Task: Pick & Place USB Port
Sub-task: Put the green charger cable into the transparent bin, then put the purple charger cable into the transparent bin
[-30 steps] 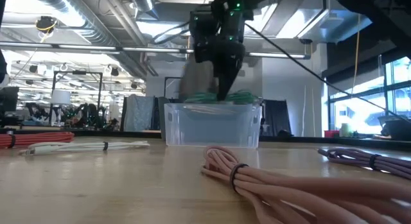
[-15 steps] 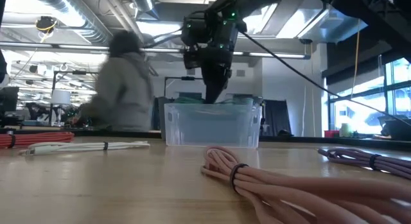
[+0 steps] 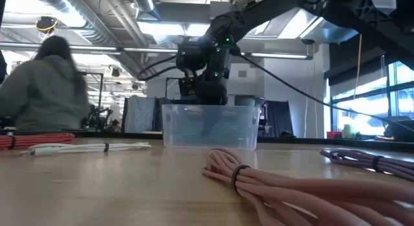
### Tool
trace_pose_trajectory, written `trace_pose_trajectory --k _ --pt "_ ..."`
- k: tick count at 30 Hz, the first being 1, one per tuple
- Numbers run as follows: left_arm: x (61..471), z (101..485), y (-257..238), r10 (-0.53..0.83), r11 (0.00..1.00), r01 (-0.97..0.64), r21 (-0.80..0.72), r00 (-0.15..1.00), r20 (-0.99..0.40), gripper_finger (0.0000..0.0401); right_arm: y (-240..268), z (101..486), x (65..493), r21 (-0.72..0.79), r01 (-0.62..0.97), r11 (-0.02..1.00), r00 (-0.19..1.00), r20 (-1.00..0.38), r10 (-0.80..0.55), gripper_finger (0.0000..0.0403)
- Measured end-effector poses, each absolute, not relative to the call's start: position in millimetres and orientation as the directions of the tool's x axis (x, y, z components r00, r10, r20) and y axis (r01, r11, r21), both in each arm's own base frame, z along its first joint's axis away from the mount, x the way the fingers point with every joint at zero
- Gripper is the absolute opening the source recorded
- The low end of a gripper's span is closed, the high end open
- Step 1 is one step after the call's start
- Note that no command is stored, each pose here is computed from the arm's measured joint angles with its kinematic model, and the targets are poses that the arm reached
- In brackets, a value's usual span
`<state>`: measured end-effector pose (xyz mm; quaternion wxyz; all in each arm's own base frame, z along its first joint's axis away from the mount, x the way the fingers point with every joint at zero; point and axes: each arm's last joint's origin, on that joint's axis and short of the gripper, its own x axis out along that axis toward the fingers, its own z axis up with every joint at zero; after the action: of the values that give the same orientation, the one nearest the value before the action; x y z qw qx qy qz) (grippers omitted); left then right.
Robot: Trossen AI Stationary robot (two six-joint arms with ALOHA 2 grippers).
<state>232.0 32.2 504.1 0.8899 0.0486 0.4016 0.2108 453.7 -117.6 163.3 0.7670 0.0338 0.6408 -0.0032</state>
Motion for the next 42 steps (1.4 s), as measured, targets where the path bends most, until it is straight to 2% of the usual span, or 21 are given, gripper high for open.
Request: trace_pose_trajectory --k 14,30,32,39,42 --pt "231 503 32 0.413 0.905 -0.351 0.241 0.582 -0.701 0.0143 -146 157 449 0.042 0.115 0.992 0.192 -0.981 0.019 0.001" --pt "231 504 32 0.413 0.903 -0.363 0.23 0.583 -0.7 0.0143 -147 157 447 0.072 0.129 0.989 0.19 -0.981 0.047 0.0012" --pt "231 504 32 0.413 0.903 -0.364 0.229 0.583 -0.7 0.0143 -147 157 448 0.075 0.143 0.987 0.191 -0.981 0.047 0.0031" --pt "231 504 32 0.412 0.901 -0.373 0.221 0.583 -0.7 0.0143 -146 158 448 0.084 0.143 0.986 0.196 -0.979 0.055 0.0137" --pt "231 504 32 0.411 0.902 -0.372 0.219 0.583 -0.701 0.0143 -146 158 448 0.085 0.144 0.986 0.196 -0.979 0.055 0.0166"
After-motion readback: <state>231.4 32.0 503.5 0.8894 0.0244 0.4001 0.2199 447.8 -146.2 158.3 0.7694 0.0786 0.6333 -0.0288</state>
